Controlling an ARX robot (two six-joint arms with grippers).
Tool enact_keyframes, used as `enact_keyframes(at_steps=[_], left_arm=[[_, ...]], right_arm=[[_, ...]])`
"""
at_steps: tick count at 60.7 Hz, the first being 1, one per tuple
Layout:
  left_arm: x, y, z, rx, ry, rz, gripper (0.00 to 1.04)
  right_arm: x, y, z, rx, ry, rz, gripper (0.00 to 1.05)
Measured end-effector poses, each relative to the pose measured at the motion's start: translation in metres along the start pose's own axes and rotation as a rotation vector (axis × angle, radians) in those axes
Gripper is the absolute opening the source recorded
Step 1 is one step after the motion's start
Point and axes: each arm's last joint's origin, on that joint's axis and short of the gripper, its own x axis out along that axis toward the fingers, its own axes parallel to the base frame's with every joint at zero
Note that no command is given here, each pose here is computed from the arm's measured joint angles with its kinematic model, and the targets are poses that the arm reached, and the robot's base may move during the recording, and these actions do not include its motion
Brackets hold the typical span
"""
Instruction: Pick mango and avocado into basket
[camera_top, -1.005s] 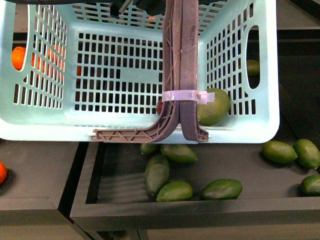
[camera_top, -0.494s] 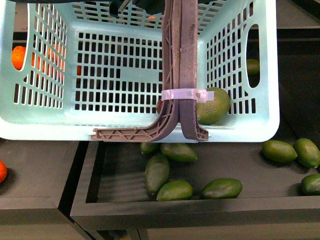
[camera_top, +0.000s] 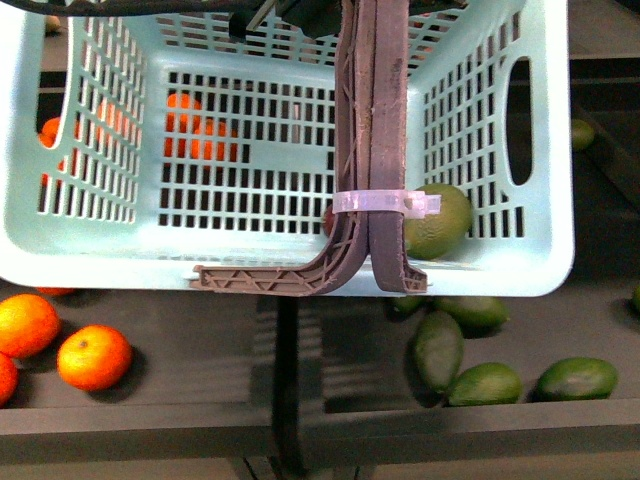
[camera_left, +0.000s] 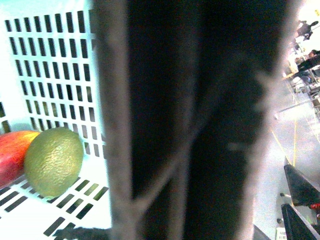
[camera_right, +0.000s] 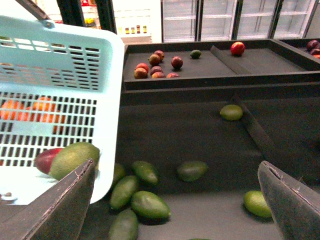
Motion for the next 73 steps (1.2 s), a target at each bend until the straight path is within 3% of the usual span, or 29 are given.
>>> enact_keyframes(at_steps=[73], left_arm=[[-0.0005,0.0022,0.0002,-0.002,0.002,-0.002,0.11]], right_arm=[[-0.0001,0.0001,0.0001,0.000,-0.001,0.003,0.96]])
